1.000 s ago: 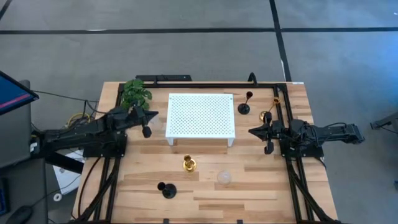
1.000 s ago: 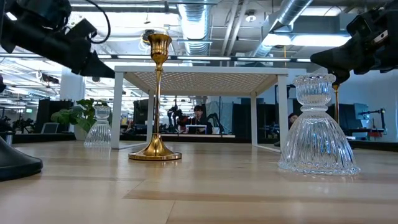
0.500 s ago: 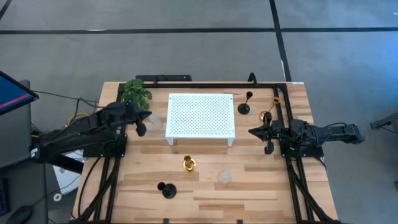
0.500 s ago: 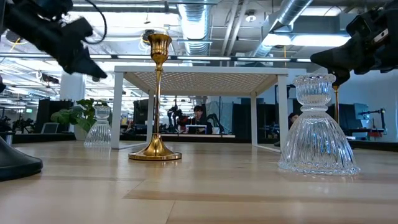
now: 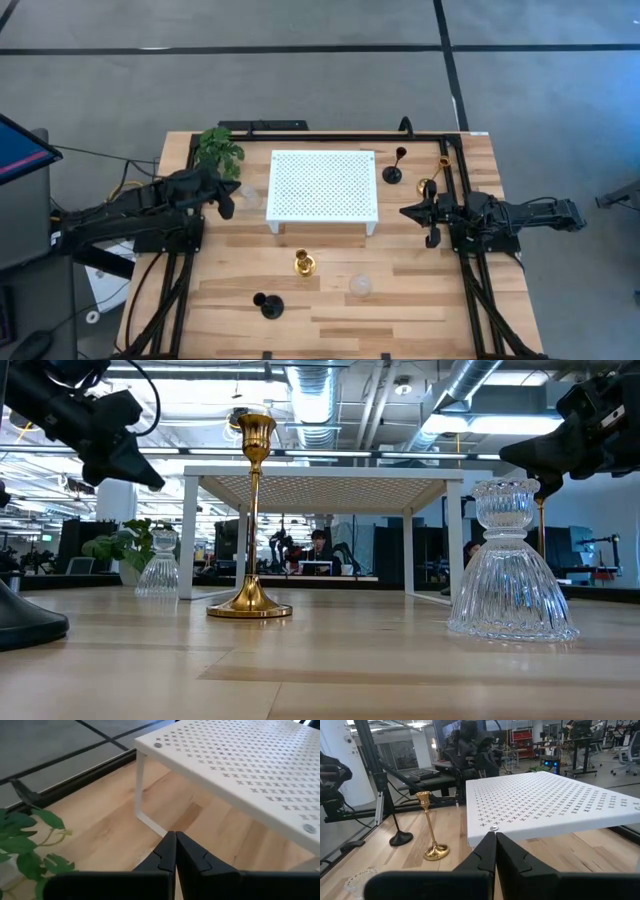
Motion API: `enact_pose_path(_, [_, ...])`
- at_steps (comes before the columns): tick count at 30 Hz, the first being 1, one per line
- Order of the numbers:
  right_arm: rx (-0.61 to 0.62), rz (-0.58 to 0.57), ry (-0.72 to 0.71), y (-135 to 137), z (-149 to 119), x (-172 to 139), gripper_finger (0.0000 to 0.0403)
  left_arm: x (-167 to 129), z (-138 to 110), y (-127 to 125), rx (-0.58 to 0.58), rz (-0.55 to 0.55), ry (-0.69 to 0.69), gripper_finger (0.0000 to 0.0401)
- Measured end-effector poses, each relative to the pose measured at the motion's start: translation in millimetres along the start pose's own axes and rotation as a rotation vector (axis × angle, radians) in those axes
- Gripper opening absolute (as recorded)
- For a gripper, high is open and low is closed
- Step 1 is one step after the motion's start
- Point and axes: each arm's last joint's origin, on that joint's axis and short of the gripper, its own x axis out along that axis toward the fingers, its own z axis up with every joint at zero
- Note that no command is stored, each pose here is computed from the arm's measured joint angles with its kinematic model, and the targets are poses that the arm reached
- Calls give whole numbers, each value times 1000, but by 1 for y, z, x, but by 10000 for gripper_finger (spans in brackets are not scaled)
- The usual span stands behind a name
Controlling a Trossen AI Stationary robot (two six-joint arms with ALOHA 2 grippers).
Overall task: Pick & Place candle stick holders
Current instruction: Put the top glass candle holder on the shelf
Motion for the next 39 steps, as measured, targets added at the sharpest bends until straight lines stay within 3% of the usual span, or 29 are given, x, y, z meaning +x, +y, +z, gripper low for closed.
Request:
enact_pose_path(10, [0,0,0,0,0,0,0,-1,-1,-7,57,-109,9,3])
enact_pose_path(17, [0,0,0,0,0,0,0,-2,-1,-10,-76,-151,27,3])
enact_pose_path(23, [0,0,0,0,0,0,0,7,-11,-13,-171,-71,155,3])
enact_pose_path(32, [0,0,0,0,0,0,0,25,-28,-39,-101,17,295,3])
enact_pose_path(39, [0,0,0,0,0,0,0,15,-39,-61,-87,30,224,3])
